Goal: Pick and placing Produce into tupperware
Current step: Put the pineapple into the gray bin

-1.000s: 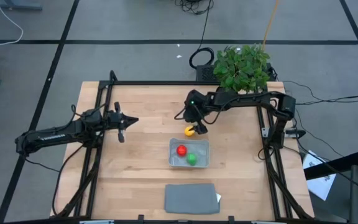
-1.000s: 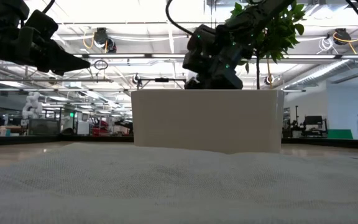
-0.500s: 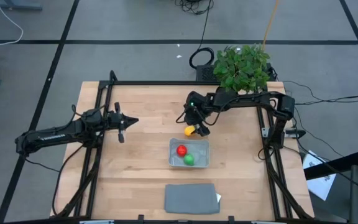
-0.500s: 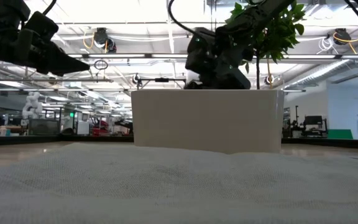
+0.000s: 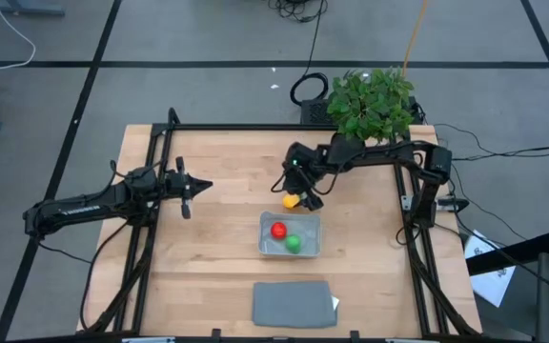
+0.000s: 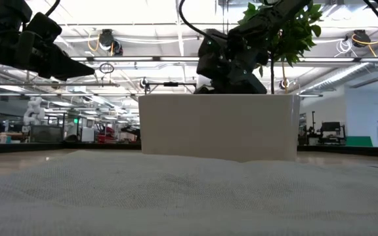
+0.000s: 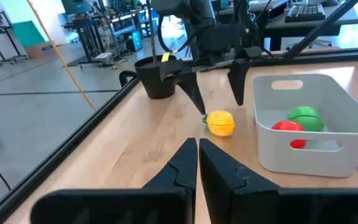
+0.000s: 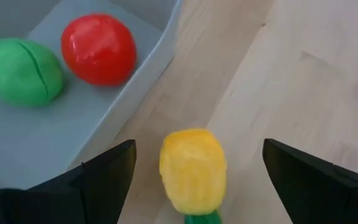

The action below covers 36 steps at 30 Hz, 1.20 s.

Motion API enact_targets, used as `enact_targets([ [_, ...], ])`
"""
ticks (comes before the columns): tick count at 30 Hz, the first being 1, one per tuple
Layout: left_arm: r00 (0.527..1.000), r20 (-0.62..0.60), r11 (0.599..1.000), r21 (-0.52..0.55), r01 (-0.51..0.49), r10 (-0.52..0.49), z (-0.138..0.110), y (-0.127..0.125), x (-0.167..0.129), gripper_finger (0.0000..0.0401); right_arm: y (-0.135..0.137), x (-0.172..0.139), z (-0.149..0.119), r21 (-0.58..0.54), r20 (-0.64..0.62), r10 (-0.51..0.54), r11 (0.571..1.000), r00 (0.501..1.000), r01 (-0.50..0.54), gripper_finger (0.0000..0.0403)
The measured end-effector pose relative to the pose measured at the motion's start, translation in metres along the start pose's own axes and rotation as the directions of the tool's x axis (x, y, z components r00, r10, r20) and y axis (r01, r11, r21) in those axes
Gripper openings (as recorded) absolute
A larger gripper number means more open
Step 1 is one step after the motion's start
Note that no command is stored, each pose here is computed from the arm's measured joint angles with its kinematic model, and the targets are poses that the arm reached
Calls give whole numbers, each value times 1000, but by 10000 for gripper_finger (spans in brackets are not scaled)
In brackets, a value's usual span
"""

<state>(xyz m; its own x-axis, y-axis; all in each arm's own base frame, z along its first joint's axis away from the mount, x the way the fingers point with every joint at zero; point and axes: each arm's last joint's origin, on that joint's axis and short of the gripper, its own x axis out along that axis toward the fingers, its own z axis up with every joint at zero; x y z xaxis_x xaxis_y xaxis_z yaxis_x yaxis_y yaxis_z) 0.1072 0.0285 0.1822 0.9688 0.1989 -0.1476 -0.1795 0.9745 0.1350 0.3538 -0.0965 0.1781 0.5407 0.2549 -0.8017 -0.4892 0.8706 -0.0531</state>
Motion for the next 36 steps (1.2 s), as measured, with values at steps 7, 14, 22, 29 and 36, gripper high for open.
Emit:
enact_targets([
  [7,1000,-6,1000,-3,1,-1,-1,0,0,21,2,7,-10,20,-9,-44,999,999,44,343],
  [14,1000,-6,1000,-3,1,-1,-1,0,0,21,6,11,-15,24,-5,-25,999,1000,25,343],
  [22,1000,-5,1000,-1,1,-1,-1,0,0,21,7,12,-14,38,-2,-17,999,1000,17,343],
  [29,1000,-5,1000,-1,1,-1,-1,0,0,21,8,15,-15,43,10,9,999,1000,-10,339],
  [36,1000,-6,1000,0,1,-1,-1,0,0,21,8,41,-31,85,-53,70,994,996,-65,338],
])
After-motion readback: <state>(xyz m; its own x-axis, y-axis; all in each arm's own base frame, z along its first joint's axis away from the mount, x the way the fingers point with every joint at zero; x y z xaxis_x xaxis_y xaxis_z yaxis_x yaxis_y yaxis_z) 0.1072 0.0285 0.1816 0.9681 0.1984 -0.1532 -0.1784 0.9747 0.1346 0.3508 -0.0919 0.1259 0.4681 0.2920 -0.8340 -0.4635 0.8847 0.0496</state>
